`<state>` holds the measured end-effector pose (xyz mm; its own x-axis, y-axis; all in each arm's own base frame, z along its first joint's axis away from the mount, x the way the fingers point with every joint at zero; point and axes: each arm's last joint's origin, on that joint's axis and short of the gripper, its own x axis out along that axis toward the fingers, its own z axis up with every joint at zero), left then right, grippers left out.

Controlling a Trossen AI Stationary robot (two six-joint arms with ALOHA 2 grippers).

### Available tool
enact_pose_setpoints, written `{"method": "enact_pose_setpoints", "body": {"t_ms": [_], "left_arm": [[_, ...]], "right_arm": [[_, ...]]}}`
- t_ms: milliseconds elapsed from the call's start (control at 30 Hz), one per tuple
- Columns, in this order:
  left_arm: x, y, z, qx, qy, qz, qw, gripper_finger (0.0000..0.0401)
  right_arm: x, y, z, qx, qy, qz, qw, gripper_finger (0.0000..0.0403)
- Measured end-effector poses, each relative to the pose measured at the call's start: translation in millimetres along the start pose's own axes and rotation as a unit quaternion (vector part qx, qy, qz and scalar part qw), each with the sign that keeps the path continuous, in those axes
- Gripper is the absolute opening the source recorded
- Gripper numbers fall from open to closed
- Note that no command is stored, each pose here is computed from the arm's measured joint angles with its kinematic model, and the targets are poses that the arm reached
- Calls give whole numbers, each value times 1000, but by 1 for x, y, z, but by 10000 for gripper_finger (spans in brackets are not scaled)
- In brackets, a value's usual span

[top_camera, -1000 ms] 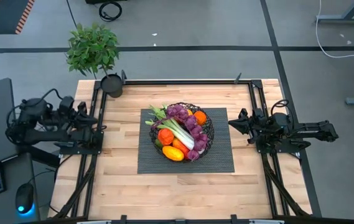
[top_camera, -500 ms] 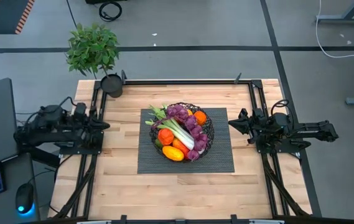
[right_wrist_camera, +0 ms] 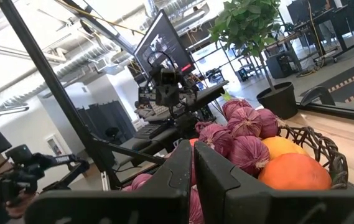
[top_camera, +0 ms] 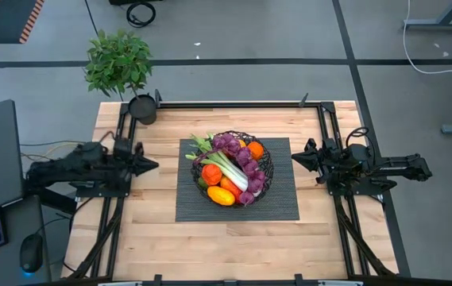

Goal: Build produce basket
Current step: Return to Home Position

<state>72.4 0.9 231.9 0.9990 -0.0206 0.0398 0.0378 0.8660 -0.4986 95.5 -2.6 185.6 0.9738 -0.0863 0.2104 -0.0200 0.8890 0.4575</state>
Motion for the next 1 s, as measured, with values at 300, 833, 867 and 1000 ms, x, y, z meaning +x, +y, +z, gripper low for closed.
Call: {"method": "enact_pose_setpoints", "body": {"t_ms": [300, 833, 867, 1000], "left_arm": [[20, 26, -39, 22, -44, 8, 999, 3], [22, 34, -53, 154, -10, 27, 988, 6], [22, 34, -53, 172, -10, 27, 985, 8], [22, 34, -53, 219, -8, 28, 975, 19]], "right_arm": [[0, 0, 0, 0, 0, 0, 1000, 22], [0, 0, 0, 0, 0, 0, 1000, 22], [0, 0, 0, 0, 0, 0, 1000, 22], [0, 0, 0, 0, 0, 0, 1000, 22]]}}
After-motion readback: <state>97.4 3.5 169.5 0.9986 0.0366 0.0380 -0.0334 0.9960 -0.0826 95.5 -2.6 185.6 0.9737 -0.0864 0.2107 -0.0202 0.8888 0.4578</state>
